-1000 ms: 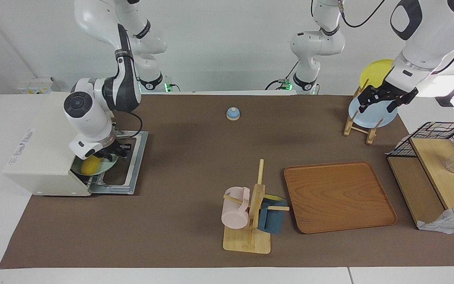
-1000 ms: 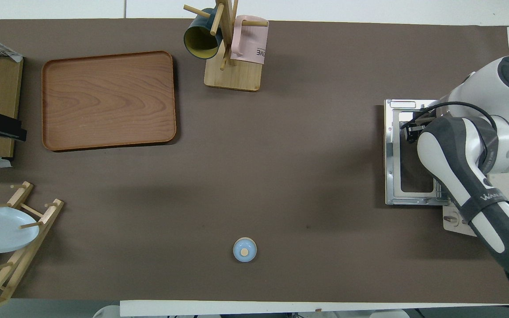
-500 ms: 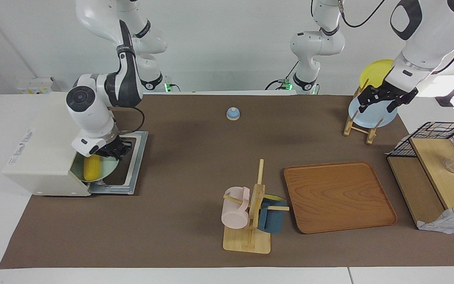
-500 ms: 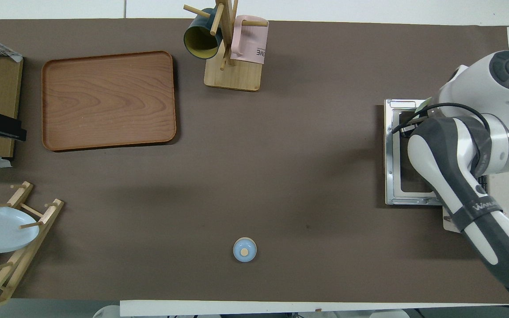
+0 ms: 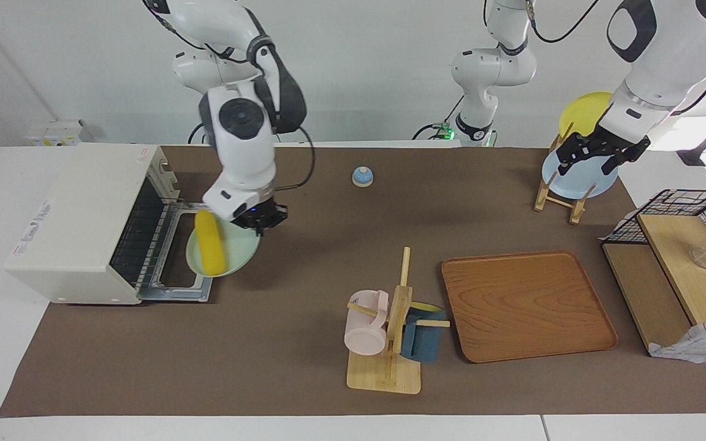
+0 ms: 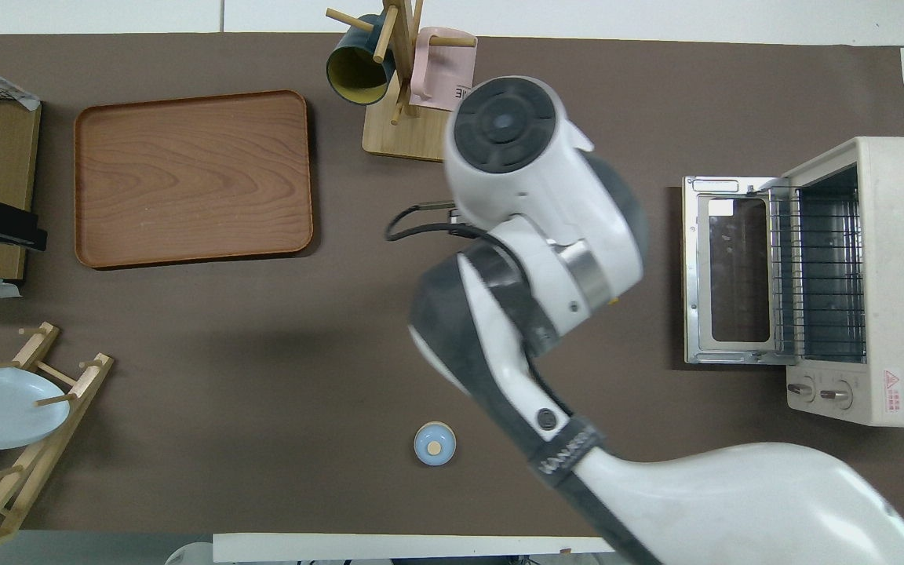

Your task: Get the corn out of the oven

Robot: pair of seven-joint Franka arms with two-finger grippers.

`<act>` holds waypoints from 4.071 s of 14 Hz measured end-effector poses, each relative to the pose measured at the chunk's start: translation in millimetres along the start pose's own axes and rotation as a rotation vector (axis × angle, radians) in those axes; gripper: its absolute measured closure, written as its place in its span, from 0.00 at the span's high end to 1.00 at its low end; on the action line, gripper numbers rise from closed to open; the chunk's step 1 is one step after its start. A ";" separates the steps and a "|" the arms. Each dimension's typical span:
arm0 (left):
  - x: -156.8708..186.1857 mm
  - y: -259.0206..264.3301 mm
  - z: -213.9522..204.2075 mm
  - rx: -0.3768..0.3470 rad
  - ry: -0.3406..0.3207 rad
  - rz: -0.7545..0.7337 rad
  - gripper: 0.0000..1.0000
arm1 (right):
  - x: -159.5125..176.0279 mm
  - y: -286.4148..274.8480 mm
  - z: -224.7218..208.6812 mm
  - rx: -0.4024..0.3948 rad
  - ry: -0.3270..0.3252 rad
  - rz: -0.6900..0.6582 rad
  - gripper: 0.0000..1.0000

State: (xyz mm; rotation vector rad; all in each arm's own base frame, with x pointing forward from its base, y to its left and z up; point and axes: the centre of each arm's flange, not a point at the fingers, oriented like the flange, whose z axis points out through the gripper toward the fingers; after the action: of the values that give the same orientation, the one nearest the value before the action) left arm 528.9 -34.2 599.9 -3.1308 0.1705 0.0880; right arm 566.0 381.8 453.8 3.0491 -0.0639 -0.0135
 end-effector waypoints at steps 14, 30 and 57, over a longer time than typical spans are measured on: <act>6.3 -5.3 8.9 0.001 0.048 -0.046 1.00 | 20.5 -113.9 18.9 0.229 0.133 0.224 0.57; 13.9 317.5 264.4 -0.035 0.128 -0.254 1.00 | 26.3 285.1 168.0 0.019 -0.111 -0.053 0.06; 50.6 -2.4 18.6 0.008 0.094 -0.177 1.00 | 15.6 426.6 -78.7 0.007 -0.115 -0.172 0.34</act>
State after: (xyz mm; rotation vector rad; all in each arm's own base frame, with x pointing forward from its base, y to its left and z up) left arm 578.4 -37.1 578.6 -3.1261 -0.1062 -0.0609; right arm 564.7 -36.0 571.2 3.0474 0.1908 -0.2008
